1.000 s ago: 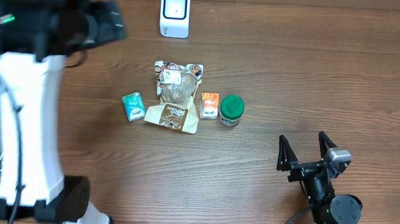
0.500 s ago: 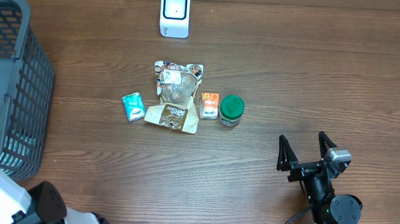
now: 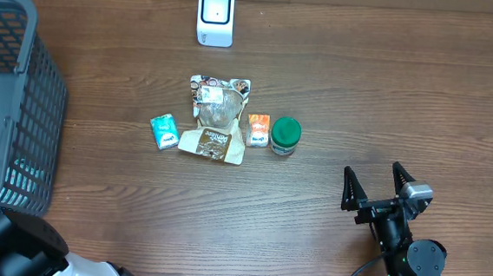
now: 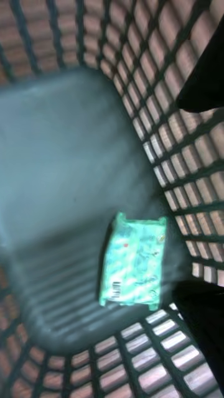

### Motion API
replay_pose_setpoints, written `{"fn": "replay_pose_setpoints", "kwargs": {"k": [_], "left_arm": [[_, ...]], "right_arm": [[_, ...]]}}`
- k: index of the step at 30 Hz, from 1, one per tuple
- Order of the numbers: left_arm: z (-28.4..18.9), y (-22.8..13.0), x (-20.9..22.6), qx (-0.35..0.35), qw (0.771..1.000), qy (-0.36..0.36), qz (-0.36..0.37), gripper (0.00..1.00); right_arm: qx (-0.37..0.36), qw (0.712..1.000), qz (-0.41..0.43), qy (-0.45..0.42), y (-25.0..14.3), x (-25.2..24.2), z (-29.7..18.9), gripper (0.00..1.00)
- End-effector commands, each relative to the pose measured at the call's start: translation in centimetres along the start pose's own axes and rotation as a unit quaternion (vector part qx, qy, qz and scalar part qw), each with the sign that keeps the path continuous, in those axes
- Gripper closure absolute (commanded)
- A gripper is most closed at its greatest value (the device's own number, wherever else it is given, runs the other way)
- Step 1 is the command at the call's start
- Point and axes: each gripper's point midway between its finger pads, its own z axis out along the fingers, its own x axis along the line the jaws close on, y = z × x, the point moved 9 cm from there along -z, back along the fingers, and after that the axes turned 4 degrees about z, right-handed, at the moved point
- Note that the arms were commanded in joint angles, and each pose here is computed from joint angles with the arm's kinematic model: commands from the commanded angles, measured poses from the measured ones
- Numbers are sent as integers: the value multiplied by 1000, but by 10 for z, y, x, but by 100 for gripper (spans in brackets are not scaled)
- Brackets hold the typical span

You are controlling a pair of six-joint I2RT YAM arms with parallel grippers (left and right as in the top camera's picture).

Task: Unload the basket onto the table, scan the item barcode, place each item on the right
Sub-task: 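Reach the left gripper back into the basket and grasp the light-green bag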

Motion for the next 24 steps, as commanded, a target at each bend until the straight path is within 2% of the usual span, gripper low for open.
{"fn": "replay_pose_setpoints", "kwargs": {"k": [1, 11, 17, 24], "left_arm": [[43, -15, 6, 36, 998, 7, 54, 11], [95, -34, 18, 48, 996, 32, 64, 16], [137, -44, 23, 97, 991, 60, 66, 17], [179, -54, 29, 151, 982, 92, 66, 25]], "right_arm": [[0, 1000, 1, -2, -3, -2, 0, 0], [0, 1000, 1, -2, -3, -2, 0, 0], [0, 1000, 1, -2, -3, -2, 0, 0], [0, 1000, 1, -2, -3, -2, 0, 0]]}}
